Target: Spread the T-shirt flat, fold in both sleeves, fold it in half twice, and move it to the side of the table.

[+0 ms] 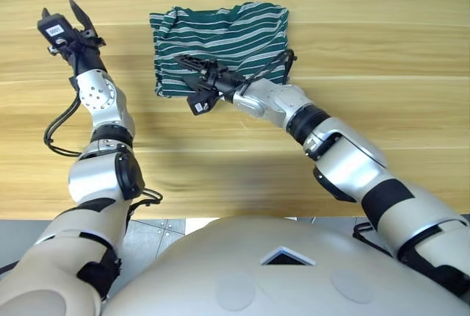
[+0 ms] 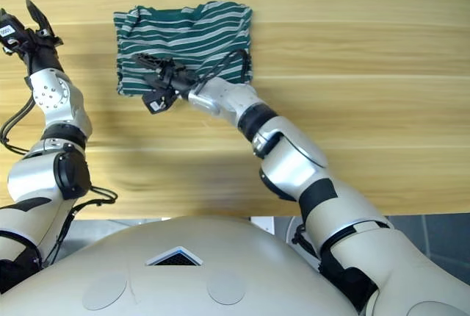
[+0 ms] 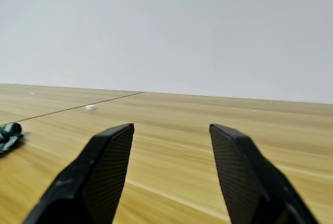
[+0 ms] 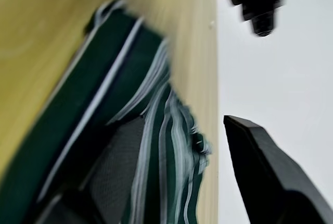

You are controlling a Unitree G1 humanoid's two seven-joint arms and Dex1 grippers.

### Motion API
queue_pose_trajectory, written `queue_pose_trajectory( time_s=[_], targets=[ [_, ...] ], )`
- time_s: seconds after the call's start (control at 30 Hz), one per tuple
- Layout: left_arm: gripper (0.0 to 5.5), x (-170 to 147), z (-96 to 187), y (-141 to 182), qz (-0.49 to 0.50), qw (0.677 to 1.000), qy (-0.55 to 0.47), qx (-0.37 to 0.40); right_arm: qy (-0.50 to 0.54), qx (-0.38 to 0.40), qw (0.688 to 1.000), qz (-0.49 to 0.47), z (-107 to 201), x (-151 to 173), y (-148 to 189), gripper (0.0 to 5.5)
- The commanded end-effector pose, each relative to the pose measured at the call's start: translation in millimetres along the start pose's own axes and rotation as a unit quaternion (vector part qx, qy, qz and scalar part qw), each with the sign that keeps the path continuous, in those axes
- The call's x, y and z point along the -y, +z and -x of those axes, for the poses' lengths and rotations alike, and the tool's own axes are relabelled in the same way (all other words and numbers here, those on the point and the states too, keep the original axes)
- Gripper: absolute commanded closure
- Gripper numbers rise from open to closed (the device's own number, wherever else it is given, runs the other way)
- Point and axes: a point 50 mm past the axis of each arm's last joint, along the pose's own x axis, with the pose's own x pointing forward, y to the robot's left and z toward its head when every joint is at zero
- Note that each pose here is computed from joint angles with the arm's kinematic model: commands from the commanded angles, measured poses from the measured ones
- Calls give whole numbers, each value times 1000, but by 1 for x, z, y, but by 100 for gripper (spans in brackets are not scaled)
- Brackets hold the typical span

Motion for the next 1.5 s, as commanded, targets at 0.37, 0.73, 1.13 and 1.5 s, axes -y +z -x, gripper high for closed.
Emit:
queue_pose_trajectory(
  time_s=[0.37,0.73,1.13,1.5],
  targets=[
    [281,34,-8,10,5,998,-57,7,143,159,969,126,85,-6,-7,268],
    [281,48,-6,8,-1,996,-88,-1,-116,79,990,6,88,47,-10,268],
    [281,44,-8,19,-37,995,-81,48,30,20,997,65,-6,-30,21,268],
    [281,50,-10,26,-40,993,-90,69,93,166,974,123,31,-36,18,268]
  ],
)
